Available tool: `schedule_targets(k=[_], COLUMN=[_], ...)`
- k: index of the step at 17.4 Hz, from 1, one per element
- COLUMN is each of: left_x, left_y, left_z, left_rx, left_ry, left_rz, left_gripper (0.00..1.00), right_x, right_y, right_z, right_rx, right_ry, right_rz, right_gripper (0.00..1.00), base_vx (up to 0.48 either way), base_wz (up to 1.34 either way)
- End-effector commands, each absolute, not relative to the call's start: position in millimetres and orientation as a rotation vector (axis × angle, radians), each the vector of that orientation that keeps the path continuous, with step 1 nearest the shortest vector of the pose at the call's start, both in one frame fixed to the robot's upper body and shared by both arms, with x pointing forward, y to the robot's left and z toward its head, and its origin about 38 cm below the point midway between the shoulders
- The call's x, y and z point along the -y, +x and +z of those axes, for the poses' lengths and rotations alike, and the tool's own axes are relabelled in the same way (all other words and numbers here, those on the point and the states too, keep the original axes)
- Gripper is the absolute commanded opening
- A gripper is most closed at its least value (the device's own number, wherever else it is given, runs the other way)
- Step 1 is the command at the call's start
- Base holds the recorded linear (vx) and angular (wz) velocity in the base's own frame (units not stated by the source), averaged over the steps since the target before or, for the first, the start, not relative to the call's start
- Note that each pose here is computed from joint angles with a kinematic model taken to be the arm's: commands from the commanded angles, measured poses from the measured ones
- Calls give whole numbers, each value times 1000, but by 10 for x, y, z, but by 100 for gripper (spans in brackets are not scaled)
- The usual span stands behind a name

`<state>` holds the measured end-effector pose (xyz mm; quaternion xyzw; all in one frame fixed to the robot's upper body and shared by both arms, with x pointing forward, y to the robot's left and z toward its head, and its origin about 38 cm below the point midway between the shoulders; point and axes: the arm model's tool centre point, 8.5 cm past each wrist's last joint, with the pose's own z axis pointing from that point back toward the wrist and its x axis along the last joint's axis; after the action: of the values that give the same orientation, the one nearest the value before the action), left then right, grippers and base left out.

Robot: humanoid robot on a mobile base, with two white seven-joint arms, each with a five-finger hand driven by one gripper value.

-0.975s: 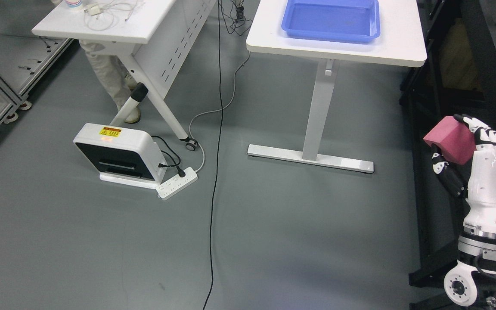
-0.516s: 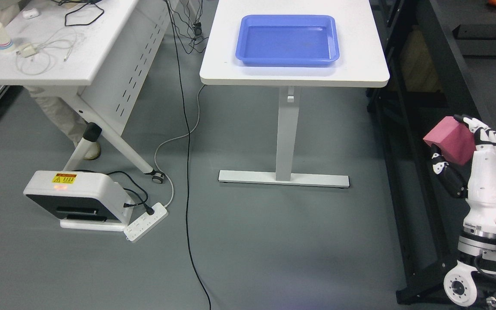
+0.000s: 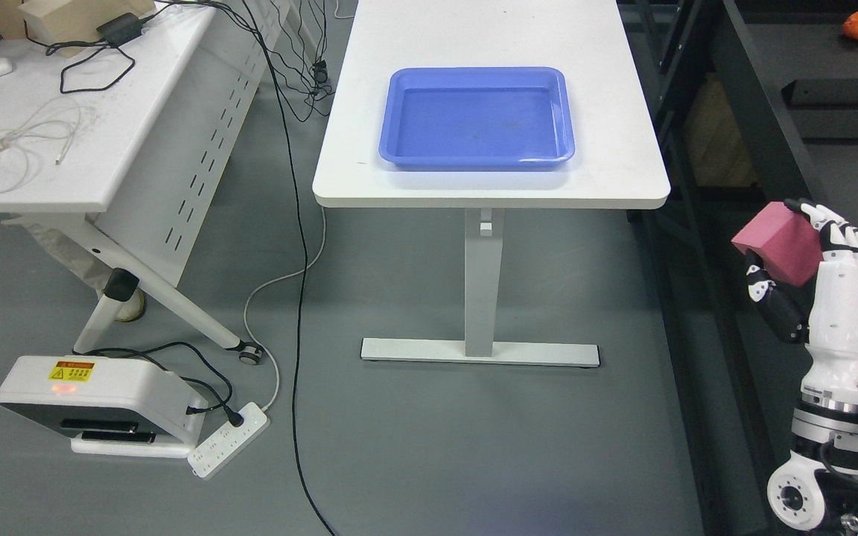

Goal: Pick pink block from left shelf to tray
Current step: 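Lower the pink block over the blue tray with the right hand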

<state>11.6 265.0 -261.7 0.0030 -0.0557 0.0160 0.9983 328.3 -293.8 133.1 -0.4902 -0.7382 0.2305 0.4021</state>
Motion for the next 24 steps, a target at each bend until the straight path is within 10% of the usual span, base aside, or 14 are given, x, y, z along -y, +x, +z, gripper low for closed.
schedule_targets(k=[1,24], left_x=[-2763,-2763], left_y=[325,325], left_z=[-2602,-2602], left_rx=[152,152], left_ry=[22,22], left_rz=[26,26], left_gripper=[100,100], right_x=[2936,2535], right_y=[3283,3260], right_z=[1329,1035], right_rx=[1865,1872], right_ry=[-1238,-986], right_rz=[581,826], right_gripper=[3,5], base_vx=[252,205], base_wz=[79,154])
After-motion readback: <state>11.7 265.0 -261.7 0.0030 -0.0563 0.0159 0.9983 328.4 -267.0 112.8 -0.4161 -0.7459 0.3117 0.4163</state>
